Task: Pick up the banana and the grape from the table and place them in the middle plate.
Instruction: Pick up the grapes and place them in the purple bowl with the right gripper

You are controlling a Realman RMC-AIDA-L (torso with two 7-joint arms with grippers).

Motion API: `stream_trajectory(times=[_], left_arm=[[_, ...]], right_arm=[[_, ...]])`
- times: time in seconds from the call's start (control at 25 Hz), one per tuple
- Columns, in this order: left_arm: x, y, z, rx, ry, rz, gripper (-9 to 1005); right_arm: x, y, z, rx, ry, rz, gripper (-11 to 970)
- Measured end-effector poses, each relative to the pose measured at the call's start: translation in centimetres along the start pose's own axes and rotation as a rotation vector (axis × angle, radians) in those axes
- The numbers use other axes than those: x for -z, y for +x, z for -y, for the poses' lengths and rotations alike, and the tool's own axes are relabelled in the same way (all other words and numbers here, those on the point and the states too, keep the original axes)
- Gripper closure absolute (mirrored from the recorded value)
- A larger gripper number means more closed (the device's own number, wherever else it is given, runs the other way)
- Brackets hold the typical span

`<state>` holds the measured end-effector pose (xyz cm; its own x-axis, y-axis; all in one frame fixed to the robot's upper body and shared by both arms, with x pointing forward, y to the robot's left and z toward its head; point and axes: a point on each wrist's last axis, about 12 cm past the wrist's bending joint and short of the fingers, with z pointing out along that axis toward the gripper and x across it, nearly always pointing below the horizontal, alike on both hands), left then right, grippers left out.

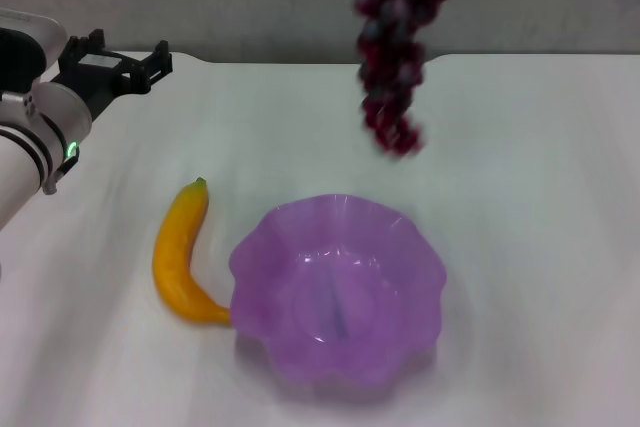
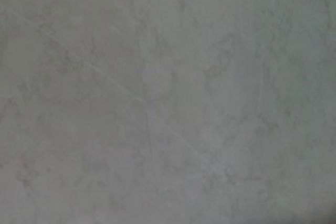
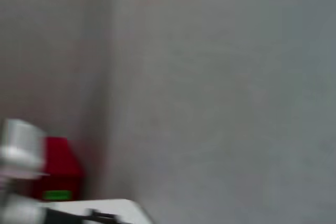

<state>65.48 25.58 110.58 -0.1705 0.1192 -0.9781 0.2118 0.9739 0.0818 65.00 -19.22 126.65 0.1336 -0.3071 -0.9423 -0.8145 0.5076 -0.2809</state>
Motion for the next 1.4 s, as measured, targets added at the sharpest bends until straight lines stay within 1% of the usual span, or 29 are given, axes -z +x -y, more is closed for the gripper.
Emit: stream_trajectory(times=[0.08, 0.2, 0.28, 0.4, 0.48, 0.84, 1.24, 1.4], left_arm=[[0.0, 0.0, 0.0, 0.0, 0.0, 0.0, 102], [-0.1, -0.1, 0.0, -0.001, 0.001, 0.001, 103], [-0.1, -0.1, 0.1, -0.001, 0.002, 0.002, 103], [-0.1, -0.2, 0.1, -0.002, 0.002, 0.003, 103], [-0.1, -0.2, 0.1, -0.002, 0.003, 0.003, 103], [-0.1, 0.2, 0.0, -0.002, 0.0, -0.009, 103], [-0.2, 0.1, 0.1, -0.003, 0.002, -0.01, 103], [-0.2, 0.1, 0.1, -0.003, 0.002, -0.01, 103]], right_arm=[[-0.9, 0.1, -1.4, 0.015, -0.069, 0.011, 890], [-2.1, 0.4, -3.2, 0.034, -0.136, 0.035, 890], [-2.7, 0.7, -4.0, 0.036, -0.167, 0.05, 889], [-3.2, 1.3, -4.2, 0.029, -0.177, 0.047, 889], [-3.6, 2.1, -4.2, 0.0, -0.186, 0.045, 889], [-3.9, 2.1, -5.5, -0.005, -0.228, 0.06, 890], [-4.5, 2.5, -6.8, 0.02, -0.274, 0.045, 891], [-4.4, 2.9, -7.2, 0.013, -0.278, 0.062, 890]])
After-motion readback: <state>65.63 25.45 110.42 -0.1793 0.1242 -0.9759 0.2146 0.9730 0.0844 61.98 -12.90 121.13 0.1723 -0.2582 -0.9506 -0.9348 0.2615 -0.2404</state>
